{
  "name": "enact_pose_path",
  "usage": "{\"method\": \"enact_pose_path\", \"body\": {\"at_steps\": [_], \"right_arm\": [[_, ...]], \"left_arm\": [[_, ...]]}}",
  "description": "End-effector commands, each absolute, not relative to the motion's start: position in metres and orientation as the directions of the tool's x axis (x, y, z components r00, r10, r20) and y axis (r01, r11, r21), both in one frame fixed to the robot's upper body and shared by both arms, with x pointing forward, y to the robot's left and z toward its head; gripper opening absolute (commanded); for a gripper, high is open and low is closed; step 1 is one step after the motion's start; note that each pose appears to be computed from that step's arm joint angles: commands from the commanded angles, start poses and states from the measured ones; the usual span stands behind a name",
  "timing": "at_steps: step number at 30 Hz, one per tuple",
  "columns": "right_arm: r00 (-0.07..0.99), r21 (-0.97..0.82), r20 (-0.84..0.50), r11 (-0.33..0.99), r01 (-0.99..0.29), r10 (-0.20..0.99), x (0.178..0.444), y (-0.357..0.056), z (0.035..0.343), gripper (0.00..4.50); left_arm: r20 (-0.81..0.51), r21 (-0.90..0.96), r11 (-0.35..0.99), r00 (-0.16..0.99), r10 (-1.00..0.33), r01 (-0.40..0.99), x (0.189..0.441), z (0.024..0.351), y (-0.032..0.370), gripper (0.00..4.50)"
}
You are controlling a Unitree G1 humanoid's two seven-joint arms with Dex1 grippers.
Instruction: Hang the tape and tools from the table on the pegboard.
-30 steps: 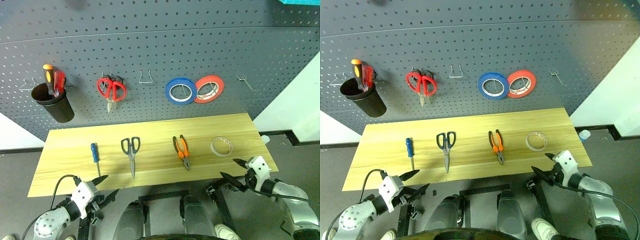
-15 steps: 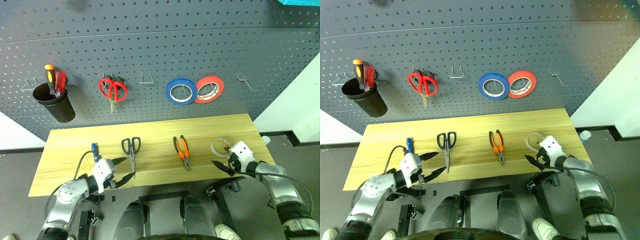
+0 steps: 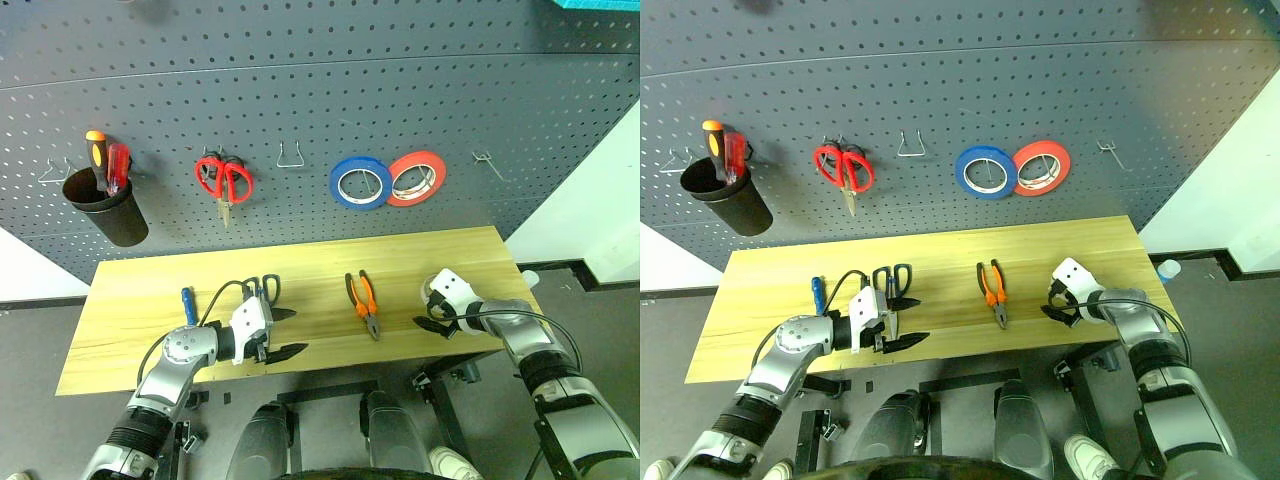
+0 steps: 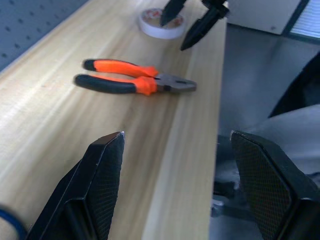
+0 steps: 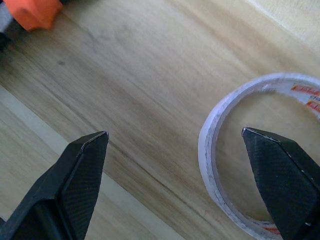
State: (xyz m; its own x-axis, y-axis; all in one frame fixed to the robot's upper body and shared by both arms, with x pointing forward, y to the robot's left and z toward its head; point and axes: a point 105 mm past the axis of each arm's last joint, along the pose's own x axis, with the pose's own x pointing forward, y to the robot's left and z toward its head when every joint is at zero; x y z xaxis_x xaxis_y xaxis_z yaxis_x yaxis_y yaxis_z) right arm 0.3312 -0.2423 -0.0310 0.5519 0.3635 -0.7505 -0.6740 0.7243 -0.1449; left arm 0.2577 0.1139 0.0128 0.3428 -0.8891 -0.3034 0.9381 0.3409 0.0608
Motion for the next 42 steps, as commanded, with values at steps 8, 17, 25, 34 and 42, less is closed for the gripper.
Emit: {"method": "enact_pose_path", "body": {"at_steps": [8,17,25,34,42], "right_arm": [[0.508,-0.134,-0.802,0.733,-0.667,0.315,0.333,-0.247,-0.038,2.16],[0.633,-0.265,-0.716,0.724,-0.636,0.294,0.334,-0.255,-0.016,0.03],[0.905,-0.892,-0.353,0.207,-0.402,0.236,0.310,-0.250,0.067,0.03],[0.959,-1.000,-0.016,-0.023,-0.010,0.281,0.339,-0.240,0.146,0.03],[0.972,-1.000,0.016,0.011,0.014,0.235,0.376,-0.262,0.173,0.03]], "left_arm": [[-0.278,0.089,0.353,0.363,-0.889,0.931,0.251,0.023,0.118,3.58],[-0.275,0.117,0.413,0.429,-0.861,0.903,0.250,0.024,0.129,3.58],[-0.235,0.142,0.514,0.533,-0.813,0.846,0.247,0.030,0.145,3.58],[-0.102,0.079,0.555,0.560,-0.822,0.828,0.256,0.054,0.142,3.58],[-0.035,0.091,0.517,0.521,-0.853,0.851,0.258,0.080,0.129,3.58]]}}
